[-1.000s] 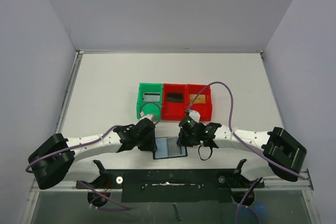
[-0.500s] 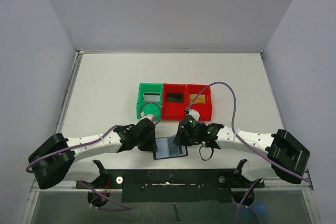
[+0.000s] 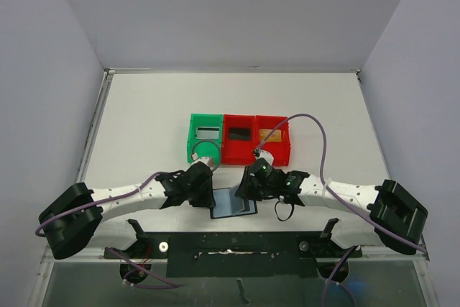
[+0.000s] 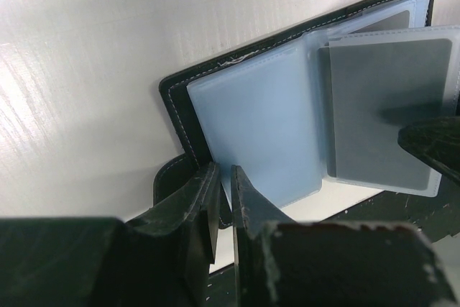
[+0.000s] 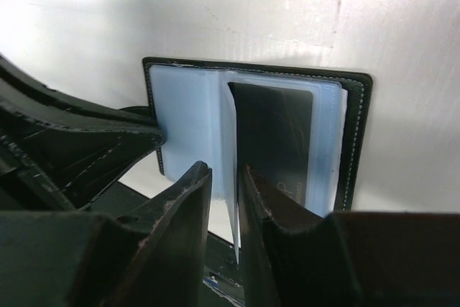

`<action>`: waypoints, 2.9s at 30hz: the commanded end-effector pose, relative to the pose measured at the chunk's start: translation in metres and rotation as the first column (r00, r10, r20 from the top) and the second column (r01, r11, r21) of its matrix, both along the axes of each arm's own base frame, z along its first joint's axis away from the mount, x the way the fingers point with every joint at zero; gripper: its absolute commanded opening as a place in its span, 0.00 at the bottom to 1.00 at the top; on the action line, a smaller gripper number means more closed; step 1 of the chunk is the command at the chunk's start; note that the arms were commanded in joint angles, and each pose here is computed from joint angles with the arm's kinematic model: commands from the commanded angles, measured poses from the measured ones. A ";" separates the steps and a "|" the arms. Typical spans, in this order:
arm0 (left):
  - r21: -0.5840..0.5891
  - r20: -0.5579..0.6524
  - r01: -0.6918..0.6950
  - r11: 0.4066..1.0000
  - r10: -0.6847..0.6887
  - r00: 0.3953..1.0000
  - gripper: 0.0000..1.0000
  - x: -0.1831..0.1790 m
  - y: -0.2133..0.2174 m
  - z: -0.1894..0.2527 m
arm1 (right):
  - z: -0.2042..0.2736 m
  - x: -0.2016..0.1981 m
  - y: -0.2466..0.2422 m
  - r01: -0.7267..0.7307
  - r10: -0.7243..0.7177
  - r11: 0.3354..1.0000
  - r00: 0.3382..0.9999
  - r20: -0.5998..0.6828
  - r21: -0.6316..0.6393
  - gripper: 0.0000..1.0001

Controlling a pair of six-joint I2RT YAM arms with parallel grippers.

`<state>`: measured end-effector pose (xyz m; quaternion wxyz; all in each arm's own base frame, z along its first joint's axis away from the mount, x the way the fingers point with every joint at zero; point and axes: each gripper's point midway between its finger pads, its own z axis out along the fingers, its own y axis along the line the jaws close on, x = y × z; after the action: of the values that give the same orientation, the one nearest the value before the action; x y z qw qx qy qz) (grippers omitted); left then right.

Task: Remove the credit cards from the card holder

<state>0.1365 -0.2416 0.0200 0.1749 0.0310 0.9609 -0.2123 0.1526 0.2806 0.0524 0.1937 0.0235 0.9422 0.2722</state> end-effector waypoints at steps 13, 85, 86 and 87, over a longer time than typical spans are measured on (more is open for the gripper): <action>-0.084 0.086 -0.055 0.995 0.062 0.994 0.15 0.012 -0.003 0.034 | 0.039 -0.001 0.054 -0.179 0.168 0.957 0.983 0.068 0.230 0.37; 0.006 0.011 -0.130 0.992 0.129 0.992 0.19 0.004 0.019 -0.022 | -0.009 0.013 0.016 0.056 -0.041 0.960 0.997 -0.060 0.274 0.15; -0.023 0.012 -0.119 0.993 0.120 0.993 0.19 0.005 0.015 -0.019 | -0.005 0.014 0.015 0.050 -0.035 0.946 0.998 -0.055 0.321 0.14; -0.039 0.016 -0.115 0.993 0.116 0.993 0.19 0.006 0.012 -0.016 | -0.001 0.014 0.015 0.050 -0.033 0.926 0.998 -0.052 0.374 0.13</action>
<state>0.1409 -0.2493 0.0198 0.1897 -0.0116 0.9493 -0.2506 0.1512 0.2879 0.0223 0.1397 0.0645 0.9248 0.3479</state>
